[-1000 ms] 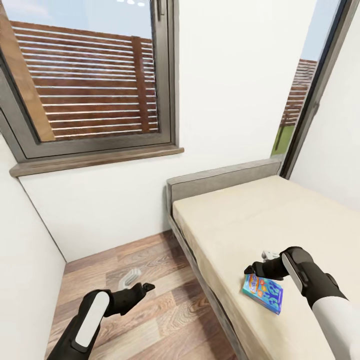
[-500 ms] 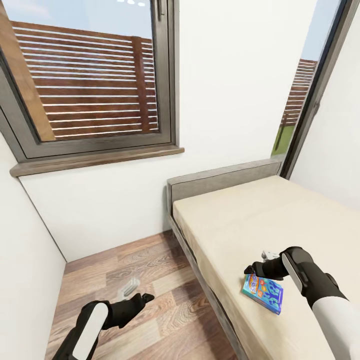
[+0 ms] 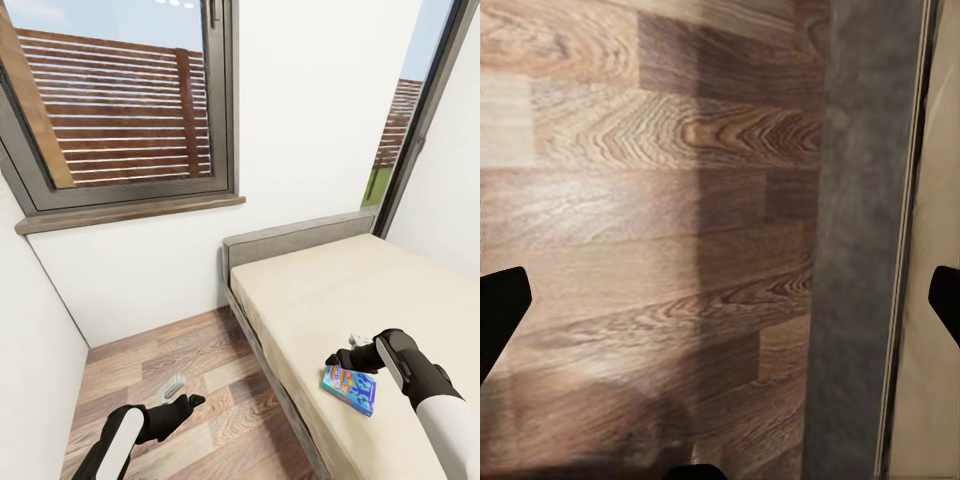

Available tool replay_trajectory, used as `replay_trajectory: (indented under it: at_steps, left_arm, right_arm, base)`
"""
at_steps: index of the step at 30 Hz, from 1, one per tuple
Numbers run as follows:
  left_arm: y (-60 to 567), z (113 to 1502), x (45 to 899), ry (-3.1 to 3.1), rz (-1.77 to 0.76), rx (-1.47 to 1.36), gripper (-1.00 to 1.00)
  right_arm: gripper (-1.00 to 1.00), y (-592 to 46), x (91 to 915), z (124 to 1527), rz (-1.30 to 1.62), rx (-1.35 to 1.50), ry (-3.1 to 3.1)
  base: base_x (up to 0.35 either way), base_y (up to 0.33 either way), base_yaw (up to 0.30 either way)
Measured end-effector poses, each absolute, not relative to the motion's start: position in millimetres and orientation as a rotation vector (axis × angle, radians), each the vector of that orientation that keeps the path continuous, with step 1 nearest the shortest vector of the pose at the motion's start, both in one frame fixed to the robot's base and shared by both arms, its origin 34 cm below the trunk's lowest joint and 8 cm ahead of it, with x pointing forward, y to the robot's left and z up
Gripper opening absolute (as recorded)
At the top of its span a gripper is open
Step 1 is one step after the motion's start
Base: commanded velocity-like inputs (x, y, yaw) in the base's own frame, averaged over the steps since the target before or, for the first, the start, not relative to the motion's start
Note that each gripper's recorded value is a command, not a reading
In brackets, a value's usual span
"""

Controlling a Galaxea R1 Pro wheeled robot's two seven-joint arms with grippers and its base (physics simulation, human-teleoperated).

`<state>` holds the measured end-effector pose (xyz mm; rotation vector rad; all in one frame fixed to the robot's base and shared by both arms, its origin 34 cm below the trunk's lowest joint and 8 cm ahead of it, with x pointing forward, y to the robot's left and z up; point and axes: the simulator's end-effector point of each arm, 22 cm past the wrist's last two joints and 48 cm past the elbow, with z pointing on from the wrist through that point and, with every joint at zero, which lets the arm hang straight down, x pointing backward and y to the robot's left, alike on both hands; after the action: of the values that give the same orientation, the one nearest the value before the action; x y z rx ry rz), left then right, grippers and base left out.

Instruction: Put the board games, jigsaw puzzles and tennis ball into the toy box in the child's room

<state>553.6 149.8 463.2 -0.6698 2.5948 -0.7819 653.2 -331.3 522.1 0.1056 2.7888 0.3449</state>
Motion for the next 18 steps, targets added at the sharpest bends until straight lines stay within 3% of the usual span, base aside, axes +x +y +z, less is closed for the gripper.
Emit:
replay_trajectory:
  at_steps: [7, 18]
  left_arm:
    - [150.9, 462.6, 553.3, 2.593, -0.780, -0.675, 1.00]
    - [151.6, 462.6, 553.2, 2.592, -0.779, -0.678, 1.00]
  right_arm:
    - [1.00, -331.5, 653.2, 522.1, 0.345, 0.106, 2.789]
    - [1.00, -331.2, 653.3, 522.4, 0.347, 0.106, 2.788]
  base:
    - [-0.158, -0.042, 0.000]
    - [-0.047, -0.013, 0.000]
